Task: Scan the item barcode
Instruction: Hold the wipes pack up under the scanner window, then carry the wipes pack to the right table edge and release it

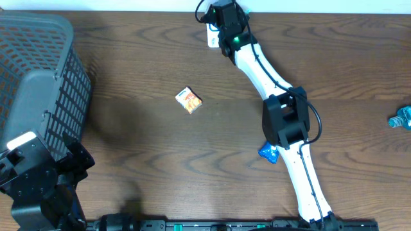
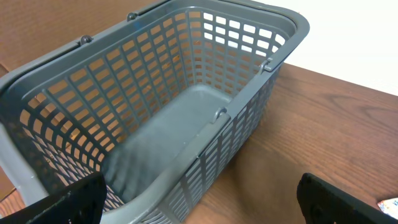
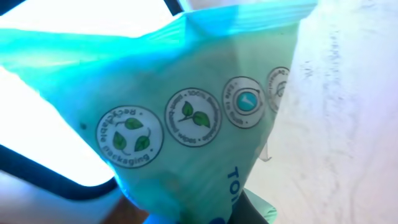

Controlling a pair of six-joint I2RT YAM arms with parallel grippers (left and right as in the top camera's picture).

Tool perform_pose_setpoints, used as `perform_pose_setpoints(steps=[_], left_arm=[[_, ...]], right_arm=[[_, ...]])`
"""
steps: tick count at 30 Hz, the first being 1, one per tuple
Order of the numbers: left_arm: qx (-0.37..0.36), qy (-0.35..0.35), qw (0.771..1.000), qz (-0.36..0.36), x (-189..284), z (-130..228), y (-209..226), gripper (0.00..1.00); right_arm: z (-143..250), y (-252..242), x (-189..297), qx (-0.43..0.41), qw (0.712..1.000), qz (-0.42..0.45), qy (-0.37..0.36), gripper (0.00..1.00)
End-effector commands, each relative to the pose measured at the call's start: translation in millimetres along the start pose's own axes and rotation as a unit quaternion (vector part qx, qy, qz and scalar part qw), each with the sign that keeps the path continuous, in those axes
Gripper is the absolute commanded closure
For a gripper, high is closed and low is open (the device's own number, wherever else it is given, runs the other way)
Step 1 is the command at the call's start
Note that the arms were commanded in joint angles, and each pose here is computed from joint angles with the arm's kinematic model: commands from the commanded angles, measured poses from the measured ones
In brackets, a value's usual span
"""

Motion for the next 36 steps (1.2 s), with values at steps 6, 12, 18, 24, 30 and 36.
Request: perform_pose_setpoints(steps=[6,12,18,24,30,36], left_arm=[[0.002,0.001,1.0,-0.004,-0.6,0.9,0.8,0.02],[0.002,0.001,1.0,-0.004,-0.6,0.9,0.8,0.02],[0.002,0.001,1.0,-0.004,-0.6,0.9,0.8,0.02],[0.002,0.001,1.0,-0.004,-0.6,0.9,0.8,0.02],[0.002,0.001,1.0,-0.004,-0.6,0.9,0.8,0.02],[0.002,0.001,1.0,-0.004,-0.6,0.9,0.8,0.02]], right_arm=[[-3.1,21.3,-4.8,-0.015,0.999,-0.029,-0.003,0.99],[0.2,-12.0,29.5,-0.006,0.999,-0.032,0.018,0.99],[56.9,-58.8,112.1,-0.097,0.978,-0.155,0.096,0.99],[161.6,-85.2,147.3,-0.285,0.897,-0.191,0.279,0.99],[296.9,-96.2,135.1,-0.446,0.756,-0.088,0.472,0.99],[406.5,-63.4,118.4,-0.553,0.614,-0.029,0.563,0.99]])
Point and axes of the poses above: each gripper's point midway between its finger pads, its own x axis back along the fingers, its own y axis along the line the jaws close on, z = x × y, the point moved 9 cm from there along x, back along the fingers, and after that the axes turned 11 degrees about x, right-handed, at the moved point
